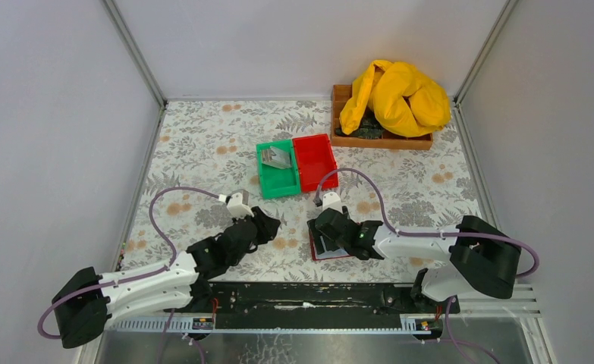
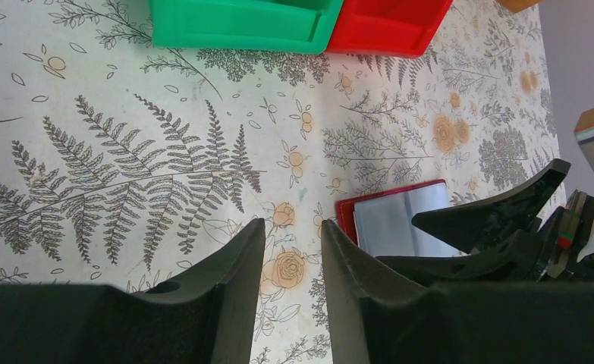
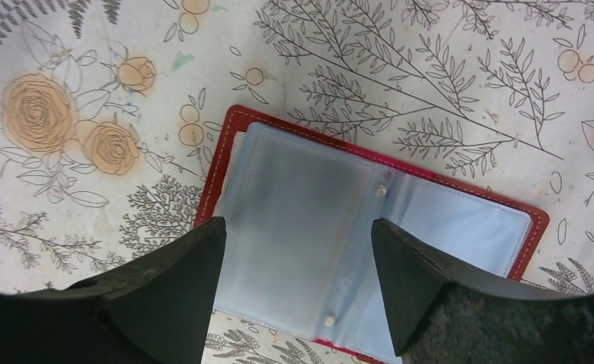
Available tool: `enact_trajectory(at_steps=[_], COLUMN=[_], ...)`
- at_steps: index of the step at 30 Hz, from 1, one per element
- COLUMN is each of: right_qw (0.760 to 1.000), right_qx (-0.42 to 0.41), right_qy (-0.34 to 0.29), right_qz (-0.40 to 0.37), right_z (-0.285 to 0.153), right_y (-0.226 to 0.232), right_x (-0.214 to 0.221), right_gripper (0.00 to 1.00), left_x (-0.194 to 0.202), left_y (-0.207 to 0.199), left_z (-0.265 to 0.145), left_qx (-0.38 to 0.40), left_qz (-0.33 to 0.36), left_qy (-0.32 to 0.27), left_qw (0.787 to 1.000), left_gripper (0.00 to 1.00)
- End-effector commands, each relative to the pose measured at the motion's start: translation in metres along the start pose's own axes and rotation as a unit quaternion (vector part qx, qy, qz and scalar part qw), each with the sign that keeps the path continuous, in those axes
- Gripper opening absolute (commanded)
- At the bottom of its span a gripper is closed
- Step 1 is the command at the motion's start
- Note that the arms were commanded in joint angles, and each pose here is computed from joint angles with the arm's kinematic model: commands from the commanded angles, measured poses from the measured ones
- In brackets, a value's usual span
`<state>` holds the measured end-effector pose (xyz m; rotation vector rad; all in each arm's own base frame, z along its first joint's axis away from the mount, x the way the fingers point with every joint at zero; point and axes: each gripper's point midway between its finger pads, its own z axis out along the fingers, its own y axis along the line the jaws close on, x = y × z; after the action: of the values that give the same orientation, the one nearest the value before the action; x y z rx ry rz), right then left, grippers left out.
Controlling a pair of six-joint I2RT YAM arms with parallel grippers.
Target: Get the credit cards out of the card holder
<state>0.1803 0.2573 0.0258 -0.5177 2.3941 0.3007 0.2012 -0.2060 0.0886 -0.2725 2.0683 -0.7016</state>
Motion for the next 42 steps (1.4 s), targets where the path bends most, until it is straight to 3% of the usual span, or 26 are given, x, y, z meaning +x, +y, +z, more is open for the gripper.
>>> enact_trajectory(at_steps=[1, 9, 16, 22, 28, 33, 38, 42], right_qw=[1.000, 1.000, 0.999, 0.998, 0.996, 0.994, 0.993, 0.993], right_qx=[0.021, 0.021, 0.021, 0.002, -0.035, -0.044, -0.048, -0.050], right_qy=[-0.012, -0.004, -0.002, -0.017, -0.034, -0.037, -0.034, -0.032], right_qz=[0.009, 0.016, 0.029, 0.054, 0.078, 0.090, 0.098, 0.105], right_z=[0.001, 0.003, 0.002, -0.005, -0.014, -0.016, -0.015, -0.013], right_y=[-0.002, -0.006, -0.008, -0.005, 0.002, 0.000, 0.000, 0.000], right_x=[-0.007, 0.005, 0.010, 0.007, 0.004, 0.005, 0.009, 0.011], right_gripper=[0.77, 0.68, 0.36, 0.24, 0.12, 0.01, 0.00, 0.00], left_x=[-0.005, -0.002, 0.003, 0.010, 0.032, 0.060, 0.084, 0.092], left_y=[0.006, 0.003, 0.001, -0.024, -0.057, -0.076, -0.082, -0.088], left_z=[0.002, 0.006, 0.009, 0.011, 0.018, 0.025, 0.026, 0.024], left_qx=[-0.009, -0.007, 0.001, 0.062, 0.128, 0.153, 0.155, 0.157], left_qz=[0.004, 0.009, 0.007, 0.005, 0.003, -0.002, -0.003, -0.004], left_qy=[-0.014, -0.005, 0.002, 0.019, 0.073, 0.122, 0.158, 0.170], left_qw=[1.000, 1.000, 1.000, 0.998, 0.989, 0.981, 0.975, 0.973], left_gripper=[0.40, 0.40, 0.40, 0.40, 0.39, 0.31, 0.07, 0.00])
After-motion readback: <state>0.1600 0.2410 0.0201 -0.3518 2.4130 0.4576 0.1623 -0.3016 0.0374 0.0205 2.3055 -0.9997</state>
